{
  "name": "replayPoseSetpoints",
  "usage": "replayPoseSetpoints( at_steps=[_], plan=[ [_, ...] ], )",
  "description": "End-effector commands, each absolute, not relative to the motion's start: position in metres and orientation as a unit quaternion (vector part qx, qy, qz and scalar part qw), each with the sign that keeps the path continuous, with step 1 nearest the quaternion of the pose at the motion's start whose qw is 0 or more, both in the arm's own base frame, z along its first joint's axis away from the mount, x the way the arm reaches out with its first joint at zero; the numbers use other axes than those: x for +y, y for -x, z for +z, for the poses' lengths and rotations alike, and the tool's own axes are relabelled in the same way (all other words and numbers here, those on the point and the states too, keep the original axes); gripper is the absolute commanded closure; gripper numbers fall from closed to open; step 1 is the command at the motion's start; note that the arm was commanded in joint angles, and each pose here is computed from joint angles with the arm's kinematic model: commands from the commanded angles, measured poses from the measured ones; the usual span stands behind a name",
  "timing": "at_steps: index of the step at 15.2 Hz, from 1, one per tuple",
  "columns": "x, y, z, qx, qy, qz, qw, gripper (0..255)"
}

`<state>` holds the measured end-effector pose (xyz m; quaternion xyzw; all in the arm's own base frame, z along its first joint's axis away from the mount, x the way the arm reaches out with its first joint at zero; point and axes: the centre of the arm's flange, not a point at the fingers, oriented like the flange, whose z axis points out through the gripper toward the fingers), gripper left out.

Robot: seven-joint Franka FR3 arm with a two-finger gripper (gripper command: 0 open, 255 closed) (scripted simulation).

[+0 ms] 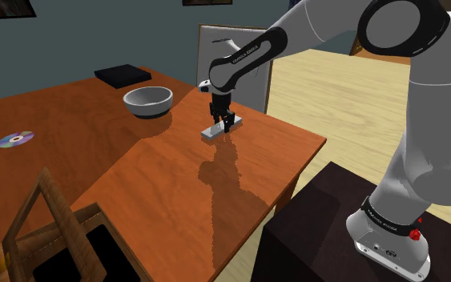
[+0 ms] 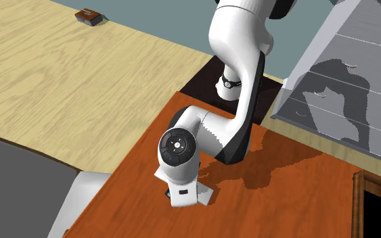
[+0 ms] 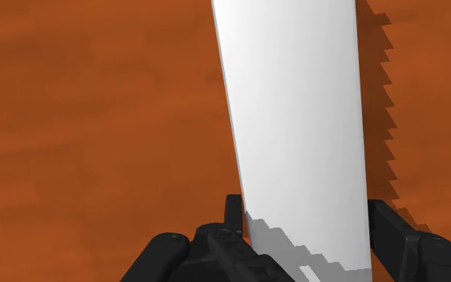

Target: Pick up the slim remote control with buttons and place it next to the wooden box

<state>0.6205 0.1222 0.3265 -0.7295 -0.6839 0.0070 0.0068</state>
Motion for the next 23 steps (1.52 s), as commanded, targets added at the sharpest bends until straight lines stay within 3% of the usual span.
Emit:
replayPoseSetpoints(
  at_steps=[1,9,23],
  plan=[
    [0.122,-0.62,0.326,-0.684,0.73,0.007,0.007,255],
    [0.122,-0.62,0.326,-0.684,0.73,0.007,0.007,255],
    [0.122,-0.62,0.4,-0.684,0.73,0.007,0.007,255]
  ],
)
